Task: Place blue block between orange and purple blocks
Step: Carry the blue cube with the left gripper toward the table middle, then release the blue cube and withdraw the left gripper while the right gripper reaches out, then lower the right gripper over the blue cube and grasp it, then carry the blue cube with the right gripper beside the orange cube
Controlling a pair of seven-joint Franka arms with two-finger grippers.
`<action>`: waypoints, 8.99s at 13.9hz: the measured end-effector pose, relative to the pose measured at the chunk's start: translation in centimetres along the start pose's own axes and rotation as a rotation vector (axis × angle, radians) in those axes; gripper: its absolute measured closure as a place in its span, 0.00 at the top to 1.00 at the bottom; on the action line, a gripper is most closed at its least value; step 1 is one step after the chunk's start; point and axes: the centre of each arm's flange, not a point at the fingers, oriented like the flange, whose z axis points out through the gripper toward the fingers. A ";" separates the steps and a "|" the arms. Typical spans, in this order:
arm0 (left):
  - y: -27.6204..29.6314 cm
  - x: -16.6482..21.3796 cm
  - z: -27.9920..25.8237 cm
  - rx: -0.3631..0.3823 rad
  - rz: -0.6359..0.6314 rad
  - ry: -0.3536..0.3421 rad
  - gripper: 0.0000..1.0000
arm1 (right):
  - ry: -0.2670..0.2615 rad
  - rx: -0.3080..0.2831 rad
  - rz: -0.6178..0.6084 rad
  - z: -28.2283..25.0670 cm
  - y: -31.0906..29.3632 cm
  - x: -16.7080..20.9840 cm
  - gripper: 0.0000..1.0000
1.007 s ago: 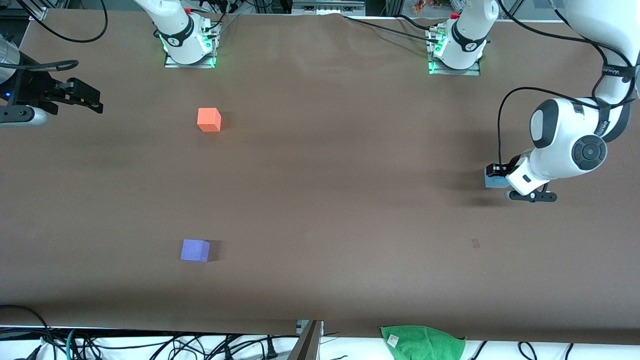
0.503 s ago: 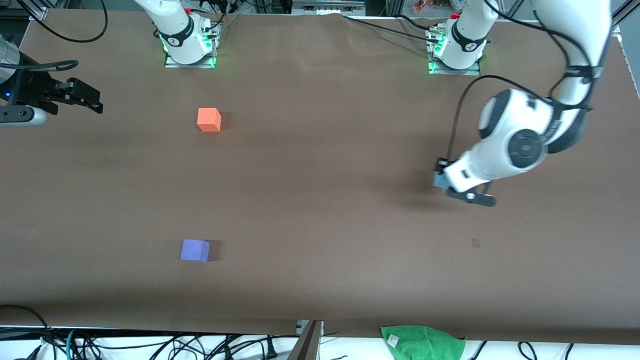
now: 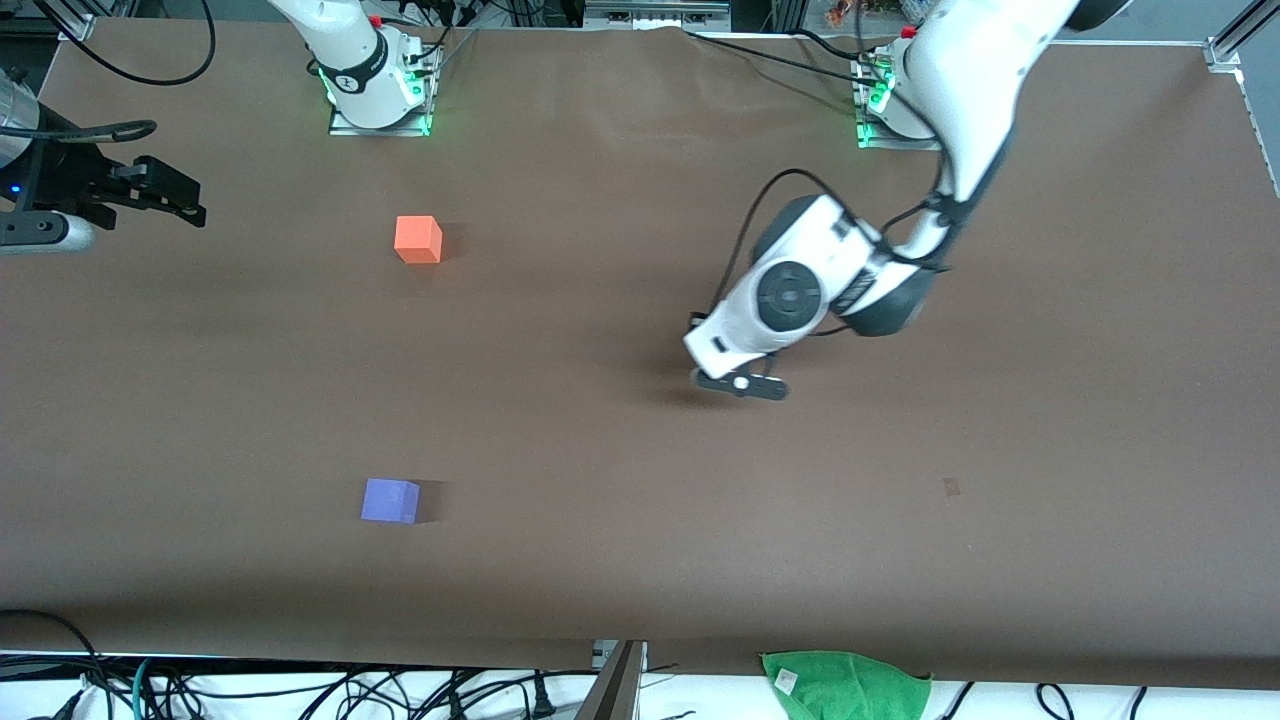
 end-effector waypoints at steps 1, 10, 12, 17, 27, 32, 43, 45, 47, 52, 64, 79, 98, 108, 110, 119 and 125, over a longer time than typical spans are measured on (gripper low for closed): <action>1.5 -0.1 1.5 -0.009 -0.012 0.018 0.60 | 0.000 0.000 0.000 0.0 0.0 0.0 1.00; 3.7 -0.1 6.5 0.022 -0.106 0.047 0.65 | -0.001 0.000 0.000 0.1 0.0 0.1 1.00; 3.7 0.3 5.6 0.014 -0.118 0.061 0.81 | -0.001 0.000 0.000 0.1 0.0 0.1 1.00; 2.3 0.1 -3.0 0.054 -0.140 0.071 1.00 | -0.003 0.000 0.000 0.2 0.0 0.1 1.00; -17.4 -3.5 -28.8 0.129 -0.231 0.180 1.00 | -0.054 0.014 -0.007 4.1 -0.2 3.1 1.00; -26.4 -5.4 -33.9 0.144 -0.215 0.188 1.00 | -0.088 0.016 -0.030 6.2 -1.4 4.3 1.00; -36.1 -8.2 -36.2 0.118 -0.118 0.180 1.00 | 0.009 0.009 0.103 12.8 -24.4 5.6 1.00; -36.2 -9.6 -36.0 0.123 -0.120 0.228 1.00 | 0.036 0.025 0.162 14.5 -28.5 5.3 1.00; -36.0 -11.5 -35.5 0.126 -0.121 0.244 1.00 | 0.068 0.052 0.216 16.4 -32.6 5.0 1.00; -35.6 -13.4 -35.0 0.126 -0.120 0.200 1.00 | 0.121 0.123 0.308 21.6 -39.9 4.4 1.00; -34.9 -13.2 -34.8 0.128 -0.105 0.195 1.00 | 0.215 0.189 0.271 33.1 -49.7 1.7 1.00; -34.6 -11.9 -33.9 0.129 -0.093 0.203 1.00 | 0.318 0.106 0.181 39.6 -54.9 0.4 1.00; -33.9 -11.1 -33.4 0.130 -0.078 0.212 1.00 | 0.329 0.091 0.152 41.9 -55.1 0.2 0.64; -33.9 -11.1 -33.4 0.130 -0.078 0.212 1.00 | 0.338 0.030 0.193 32.7 -50.7 4.1 0.59; -33.9 -11.1 -33.4 0.130 -0.078 0.212 1.00 | 0.280 -0.019 0.188 29.2 -47.9 4.8 0.59; -34.1 -11.2 -33.4 0.130 -0.080 0.212 1.00 | 0.091 -0.084 0.181 23.0 -30.4 8.1 0.59; -34.2 -11.2 -33.4 0.130 -0.082 0.212 1.00 | 0.034 -0.077 0.175 25.4 -18.2 7.6 0.59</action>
